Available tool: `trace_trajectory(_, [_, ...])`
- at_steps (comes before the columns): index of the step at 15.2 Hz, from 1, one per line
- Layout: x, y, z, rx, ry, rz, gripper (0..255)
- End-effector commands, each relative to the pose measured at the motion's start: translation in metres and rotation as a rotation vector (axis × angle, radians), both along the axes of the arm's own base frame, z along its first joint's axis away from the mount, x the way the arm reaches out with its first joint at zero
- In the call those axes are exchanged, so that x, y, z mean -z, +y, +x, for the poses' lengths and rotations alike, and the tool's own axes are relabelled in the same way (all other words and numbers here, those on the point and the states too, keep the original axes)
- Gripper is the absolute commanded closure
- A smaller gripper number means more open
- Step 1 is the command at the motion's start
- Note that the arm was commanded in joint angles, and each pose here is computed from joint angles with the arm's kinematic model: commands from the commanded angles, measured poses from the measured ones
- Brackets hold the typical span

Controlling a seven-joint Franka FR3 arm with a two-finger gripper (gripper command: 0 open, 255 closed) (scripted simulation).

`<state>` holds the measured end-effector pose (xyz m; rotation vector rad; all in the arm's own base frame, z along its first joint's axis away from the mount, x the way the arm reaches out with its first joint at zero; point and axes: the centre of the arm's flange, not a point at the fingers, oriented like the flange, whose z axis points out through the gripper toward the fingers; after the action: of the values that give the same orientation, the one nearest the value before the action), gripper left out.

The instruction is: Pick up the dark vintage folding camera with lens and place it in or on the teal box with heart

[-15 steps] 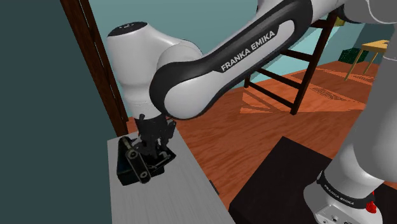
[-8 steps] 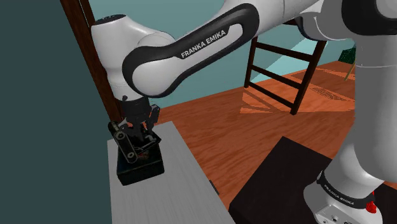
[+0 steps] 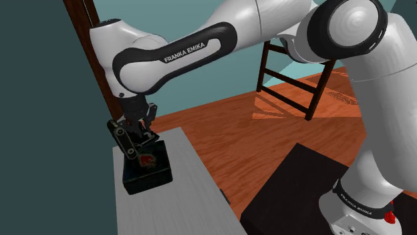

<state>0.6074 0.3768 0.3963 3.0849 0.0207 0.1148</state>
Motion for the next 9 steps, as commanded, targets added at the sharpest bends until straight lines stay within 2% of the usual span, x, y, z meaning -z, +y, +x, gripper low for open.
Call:
trace_trajectory(1, [0.009,0.000,0.002,0.000,-0.002,0.001,255])
trace_trajectory(9, [0.051,0.000,0.002,0.000,-0.002,0.001,255])
